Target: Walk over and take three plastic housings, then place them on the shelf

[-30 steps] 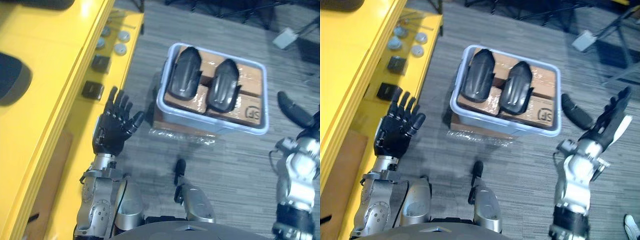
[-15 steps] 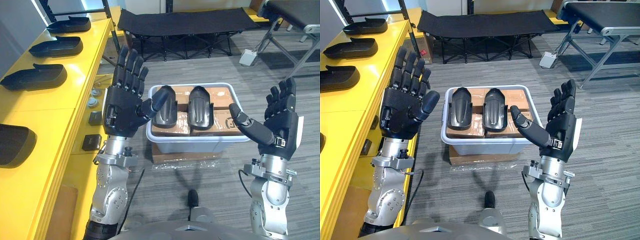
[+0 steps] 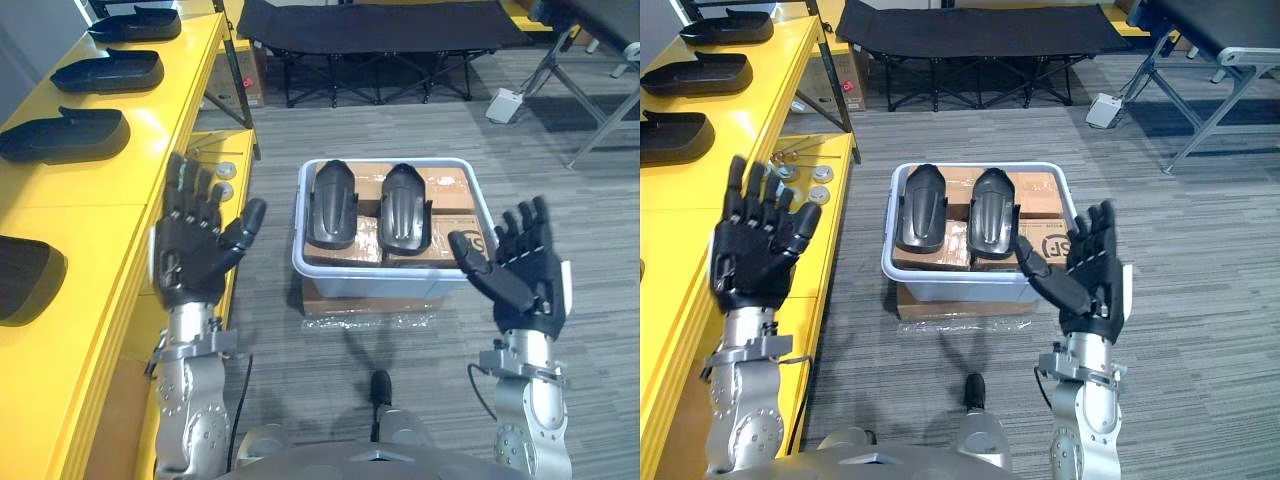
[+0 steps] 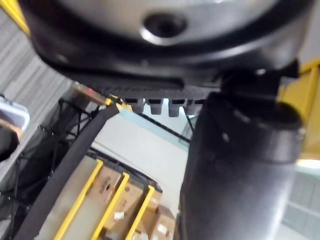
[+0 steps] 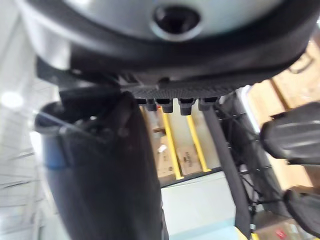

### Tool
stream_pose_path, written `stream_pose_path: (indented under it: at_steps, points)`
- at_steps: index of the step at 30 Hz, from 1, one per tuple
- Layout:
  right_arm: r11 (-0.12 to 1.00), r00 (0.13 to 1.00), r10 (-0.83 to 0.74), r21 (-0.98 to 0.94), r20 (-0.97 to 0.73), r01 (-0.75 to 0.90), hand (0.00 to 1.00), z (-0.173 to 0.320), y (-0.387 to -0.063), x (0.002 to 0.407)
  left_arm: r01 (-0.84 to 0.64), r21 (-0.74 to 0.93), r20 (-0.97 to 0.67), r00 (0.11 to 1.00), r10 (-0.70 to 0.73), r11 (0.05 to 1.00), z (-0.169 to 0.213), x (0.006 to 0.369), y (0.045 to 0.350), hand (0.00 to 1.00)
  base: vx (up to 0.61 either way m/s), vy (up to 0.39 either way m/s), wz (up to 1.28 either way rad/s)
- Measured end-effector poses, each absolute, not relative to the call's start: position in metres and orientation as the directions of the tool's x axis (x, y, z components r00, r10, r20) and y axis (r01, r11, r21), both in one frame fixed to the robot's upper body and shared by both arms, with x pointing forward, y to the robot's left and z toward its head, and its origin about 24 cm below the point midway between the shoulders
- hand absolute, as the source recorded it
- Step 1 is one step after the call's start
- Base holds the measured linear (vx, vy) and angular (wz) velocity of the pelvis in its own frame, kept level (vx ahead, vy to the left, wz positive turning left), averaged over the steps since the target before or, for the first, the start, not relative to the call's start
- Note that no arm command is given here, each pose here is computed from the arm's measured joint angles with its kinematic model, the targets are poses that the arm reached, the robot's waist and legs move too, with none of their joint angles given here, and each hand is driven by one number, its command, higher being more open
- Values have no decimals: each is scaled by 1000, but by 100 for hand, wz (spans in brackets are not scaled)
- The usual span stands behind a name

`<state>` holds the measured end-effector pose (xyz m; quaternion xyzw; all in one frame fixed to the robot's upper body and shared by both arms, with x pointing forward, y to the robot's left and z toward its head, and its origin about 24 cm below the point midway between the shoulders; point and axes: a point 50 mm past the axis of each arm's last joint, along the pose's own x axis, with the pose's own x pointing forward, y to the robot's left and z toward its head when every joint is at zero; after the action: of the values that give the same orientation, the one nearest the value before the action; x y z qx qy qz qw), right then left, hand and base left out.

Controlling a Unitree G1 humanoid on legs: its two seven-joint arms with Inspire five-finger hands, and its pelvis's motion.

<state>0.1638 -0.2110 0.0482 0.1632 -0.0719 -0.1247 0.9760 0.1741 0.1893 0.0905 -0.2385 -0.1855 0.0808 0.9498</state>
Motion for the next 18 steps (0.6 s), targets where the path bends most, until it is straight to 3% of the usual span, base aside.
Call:
stream_pose_path:
  at_steps: [3, 11, 15, 18]
  points:
    - [887, 962, -272, 386, -6, 253, 100, 31, -207, 154, -103, -476, 282, 923, 262, 874, 85, 167, 194, 100, 2, 62, -9]
    - [890, 981, -191, 413, -47, 193, 100, 14, -202, 141, -160, -478, 275, 907, 320, 864, 87, 168, 202, 100, -69, 60, -24]
    - [908, 984, -175, 384, -17, 168, 100, 20, -201, 141, -154, -512, 274, 903, 330, 845, 86, 169, 197, 100, 118, -255, 75]
    - [925, 988, -155, 352, 16, 140, 100, 28, -200, 148, -173, -626, 157, 927, 340, 761, 63, 170, 193, 100, 163, -436, 90]
